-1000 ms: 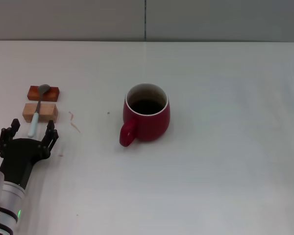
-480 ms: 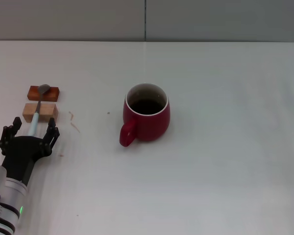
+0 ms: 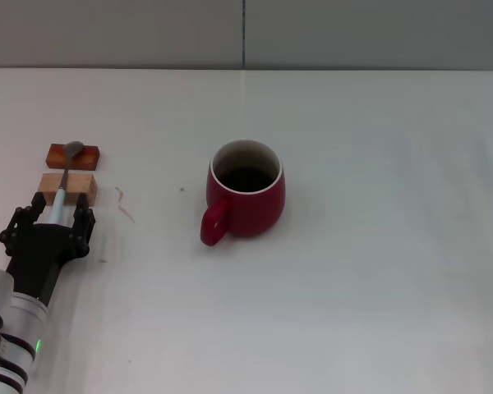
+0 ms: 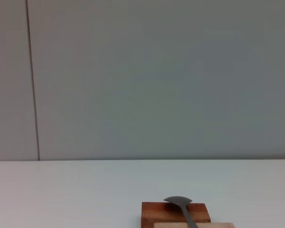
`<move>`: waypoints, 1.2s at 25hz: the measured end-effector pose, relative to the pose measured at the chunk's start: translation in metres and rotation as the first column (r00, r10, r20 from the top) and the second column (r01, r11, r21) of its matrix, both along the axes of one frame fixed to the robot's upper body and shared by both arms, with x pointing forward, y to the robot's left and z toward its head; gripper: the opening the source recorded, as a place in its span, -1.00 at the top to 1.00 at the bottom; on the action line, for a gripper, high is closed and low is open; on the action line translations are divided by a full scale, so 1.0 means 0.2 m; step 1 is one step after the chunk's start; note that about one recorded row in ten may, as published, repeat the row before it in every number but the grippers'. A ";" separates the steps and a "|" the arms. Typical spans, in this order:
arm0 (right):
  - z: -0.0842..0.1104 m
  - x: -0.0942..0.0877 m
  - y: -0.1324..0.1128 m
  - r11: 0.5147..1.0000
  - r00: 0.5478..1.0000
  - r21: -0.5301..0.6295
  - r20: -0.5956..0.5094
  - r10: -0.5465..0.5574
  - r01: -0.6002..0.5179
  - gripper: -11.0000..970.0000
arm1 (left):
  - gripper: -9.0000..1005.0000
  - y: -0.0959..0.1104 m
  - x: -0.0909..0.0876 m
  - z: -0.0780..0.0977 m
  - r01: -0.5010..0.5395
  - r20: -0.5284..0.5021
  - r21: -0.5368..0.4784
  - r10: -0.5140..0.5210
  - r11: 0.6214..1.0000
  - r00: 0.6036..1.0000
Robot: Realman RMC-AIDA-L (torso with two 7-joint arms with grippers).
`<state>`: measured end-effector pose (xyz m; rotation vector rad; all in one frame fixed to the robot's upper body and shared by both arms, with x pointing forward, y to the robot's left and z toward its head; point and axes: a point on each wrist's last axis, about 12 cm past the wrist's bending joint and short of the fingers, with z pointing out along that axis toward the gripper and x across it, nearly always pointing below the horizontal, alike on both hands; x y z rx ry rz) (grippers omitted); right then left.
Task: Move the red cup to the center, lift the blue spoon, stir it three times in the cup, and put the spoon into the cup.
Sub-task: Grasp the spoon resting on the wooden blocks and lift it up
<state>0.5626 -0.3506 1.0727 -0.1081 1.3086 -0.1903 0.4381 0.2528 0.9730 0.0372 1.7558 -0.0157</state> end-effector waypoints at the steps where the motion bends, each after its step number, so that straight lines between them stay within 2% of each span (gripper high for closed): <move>1: 0.00 0.00 0.00 1.000 1.000 0.000 0.000 0.000 0.000 -0.57 | -0.21 0.00 0.00 0.00 -0.001 0.002 0.000 0.001 1.000 1.000; 10: 0.00 0.00 0.00 1.000 1.000 0.001 0.000 0.003 -0.003 -0.58 | -0.20 0.01 0.01 0.00 -0.005 0.008 0.007 0.005 1.000 1.000; 21: 0.00 0.00 0.01 1.000 1.000 -0.001 -0.001 0.006 -0.006 -0.57 | 0.01 0.02 0.00 0.00 -0.010 0.006 0.007 0.010 1.000 1.000; 30: 0.00 0.00 0.01 1.000 1.000 -0.001 -0.001 0.006 -0.006 -0.58 | 0.03 0.01 0.01 0.00 -0.007 0.005 0.005 0.007 1.000 1.000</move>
